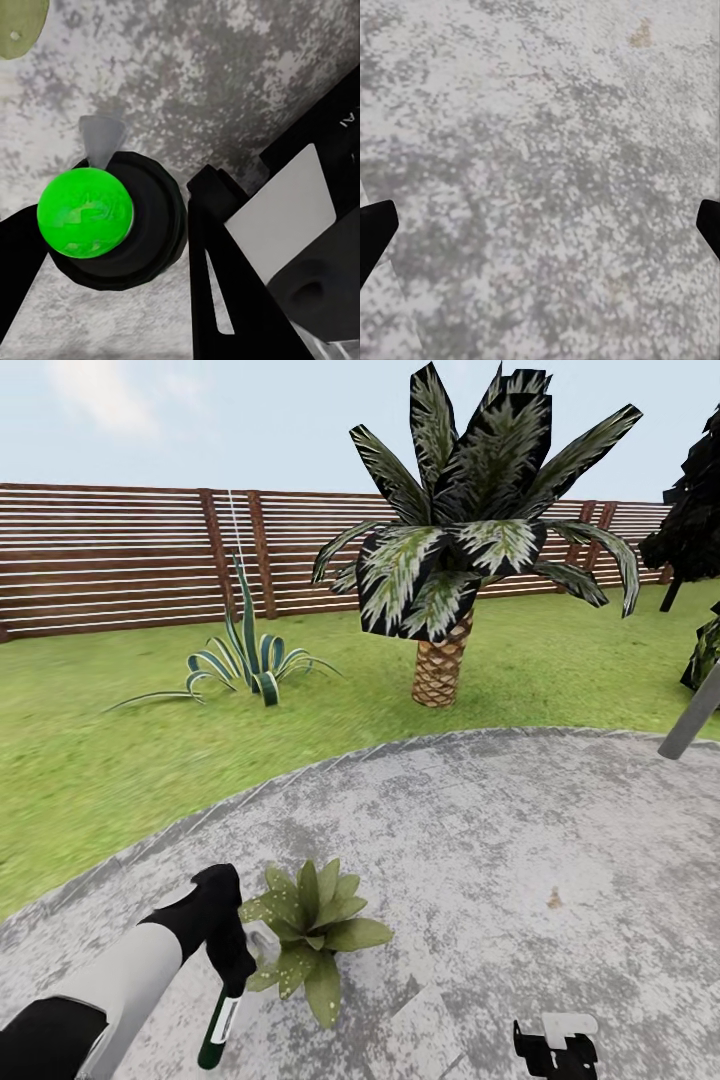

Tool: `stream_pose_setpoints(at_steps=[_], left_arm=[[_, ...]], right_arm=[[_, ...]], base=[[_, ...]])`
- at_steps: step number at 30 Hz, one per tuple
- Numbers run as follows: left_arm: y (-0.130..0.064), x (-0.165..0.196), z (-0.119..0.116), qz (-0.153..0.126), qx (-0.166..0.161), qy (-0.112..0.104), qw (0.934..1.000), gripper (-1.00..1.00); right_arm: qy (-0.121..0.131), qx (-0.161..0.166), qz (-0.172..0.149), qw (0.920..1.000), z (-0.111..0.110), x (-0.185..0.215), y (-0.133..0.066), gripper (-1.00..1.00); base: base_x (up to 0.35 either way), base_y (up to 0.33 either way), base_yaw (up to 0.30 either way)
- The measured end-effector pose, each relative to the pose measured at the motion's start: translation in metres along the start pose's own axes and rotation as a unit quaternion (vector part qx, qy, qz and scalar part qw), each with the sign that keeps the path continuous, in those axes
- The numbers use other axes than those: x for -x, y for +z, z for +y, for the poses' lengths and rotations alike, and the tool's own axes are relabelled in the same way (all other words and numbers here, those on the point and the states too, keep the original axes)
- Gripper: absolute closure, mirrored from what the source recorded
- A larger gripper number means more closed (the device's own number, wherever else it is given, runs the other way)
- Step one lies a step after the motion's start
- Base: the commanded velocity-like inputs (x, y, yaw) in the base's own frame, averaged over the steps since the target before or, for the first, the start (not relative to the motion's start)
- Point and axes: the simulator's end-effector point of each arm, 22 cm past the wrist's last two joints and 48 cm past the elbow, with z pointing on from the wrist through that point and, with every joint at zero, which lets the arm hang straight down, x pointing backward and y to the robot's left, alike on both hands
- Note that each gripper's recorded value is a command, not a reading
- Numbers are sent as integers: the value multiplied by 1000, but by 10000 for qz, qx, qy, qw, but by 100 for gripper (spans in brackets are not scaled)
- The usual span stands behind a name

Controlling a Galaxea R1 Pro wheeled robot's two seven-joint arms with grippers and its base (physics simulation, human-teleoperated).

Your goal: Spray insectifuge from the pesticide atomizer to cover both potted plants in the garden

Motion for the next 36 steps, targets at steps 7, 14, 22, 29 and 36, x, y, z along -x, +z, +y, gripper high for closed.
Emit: stream_pose_setpoints(at_steps=[7, 14, 22, 29, 36], left_arm=[[2, -8, 5, 49, 15, -3, 10000, 100], [-2, -16, 16, 112, 128, -44, 9998, 100], [5, -33, 11, 483, 25, 15, 9988, 100], [1, -25, 14, 346, 88, 6, 9994, 100], [-6, -17, 17, 245, 186, 43, 9995, 100]], right_arm=[[-3, 2, -1, 10000, 0, 0, 0, -100], [-18, -17, -9, 10000, -4, 0, 1, -100], [30, 8, -156, 9999, 1, -4, -5, -100], [11, 11, -127, 9999, 0, -7, -5, -100], [-3, -2, -125, 9999, -3, -7, -4, -100]], base=[[0, 0, 0], [0, 0, 0], [0, 0, 147], [130, 0, 88], [218, -135, 1]])
